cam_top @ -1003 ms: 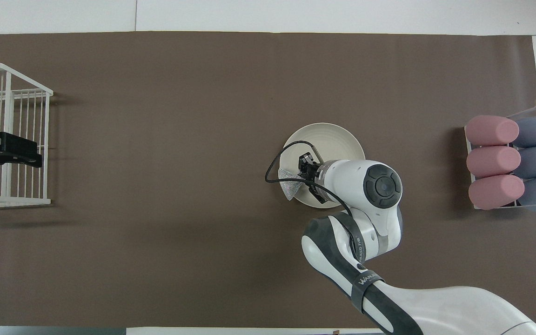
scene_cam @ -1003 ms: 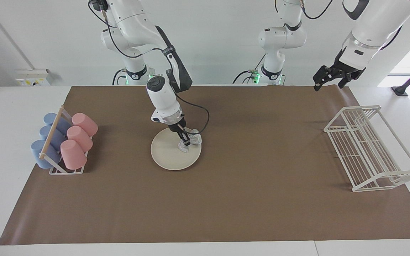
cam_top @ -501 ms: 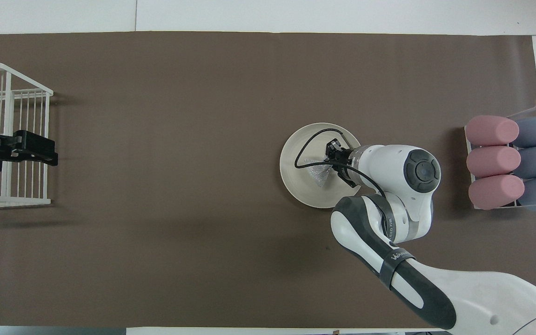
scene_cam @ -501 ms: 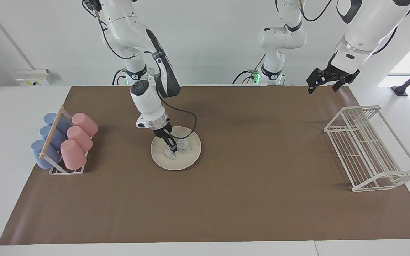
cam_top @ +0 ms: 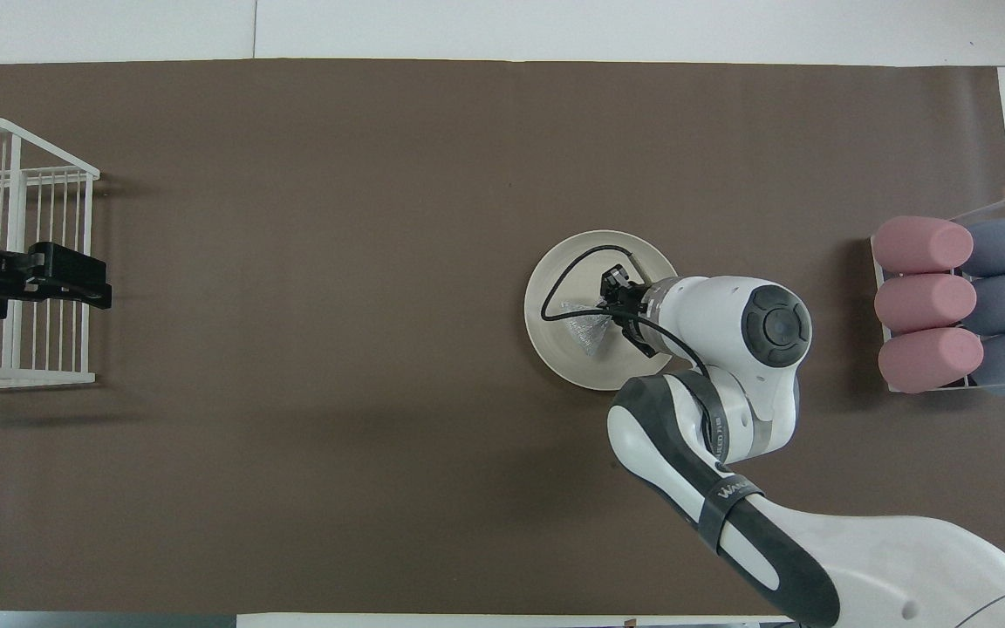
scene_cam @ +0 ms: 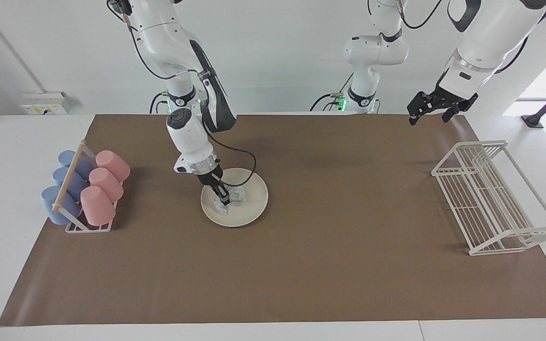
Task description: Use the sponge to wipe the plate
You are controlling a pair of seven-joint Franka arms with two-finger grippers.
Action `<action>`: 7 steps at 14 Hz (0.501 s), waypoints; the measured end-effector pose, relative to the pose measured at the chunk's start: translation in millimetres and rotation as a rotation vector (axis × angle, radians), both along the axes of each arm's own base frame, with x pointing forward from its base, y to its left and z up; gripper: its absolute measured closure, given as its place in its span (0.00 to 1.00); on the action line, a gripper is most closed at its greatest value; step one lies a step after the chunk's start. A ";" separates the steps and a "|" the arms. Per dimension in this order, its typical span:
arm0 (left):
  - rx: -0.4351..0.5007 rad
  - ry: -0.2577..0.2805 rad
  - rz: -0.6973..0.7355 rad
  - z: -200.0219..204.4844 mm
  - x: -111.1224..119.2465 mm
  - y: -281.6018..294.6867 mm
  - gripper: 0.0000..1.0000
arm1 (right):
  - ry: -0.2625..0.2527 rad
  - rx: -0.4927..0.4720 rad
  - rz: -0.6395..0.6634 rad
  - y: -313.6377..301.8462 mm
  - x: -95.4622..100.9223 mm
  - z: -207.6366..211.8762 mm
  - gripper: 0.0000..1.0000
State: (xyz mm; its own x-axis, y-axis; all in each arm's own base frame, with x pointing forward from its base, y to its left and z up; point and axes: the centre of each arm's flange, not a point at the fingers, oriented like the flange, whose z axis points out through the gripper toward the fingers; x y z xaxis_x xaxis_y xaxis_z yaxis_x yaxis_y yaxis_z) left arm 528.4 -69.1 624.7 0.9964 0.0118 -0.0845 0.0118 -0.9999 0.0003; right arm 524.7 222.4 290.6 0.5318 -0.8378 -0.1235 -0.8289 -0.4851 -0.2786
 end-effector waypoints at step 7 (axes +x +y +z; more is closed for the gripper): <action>0.000 0.000 -0.008 -3.1 2.1 -4.7 0.00 | 0.033 0.011 -0.009 33.9 -16.2 1.2 0.89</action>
State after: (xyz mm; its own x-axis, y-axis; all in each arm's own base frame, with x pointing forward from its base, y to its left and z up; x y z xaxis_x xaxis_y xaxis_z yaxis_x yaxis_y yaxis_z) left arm 530.6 -73.8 621.6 0.9964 0.0034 -0.0846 0.0035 -1.0000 0.0002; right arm 508.5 256.3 291.8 0.5194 -0.8413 -0.1497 -0.8422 -0.4743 -0.2562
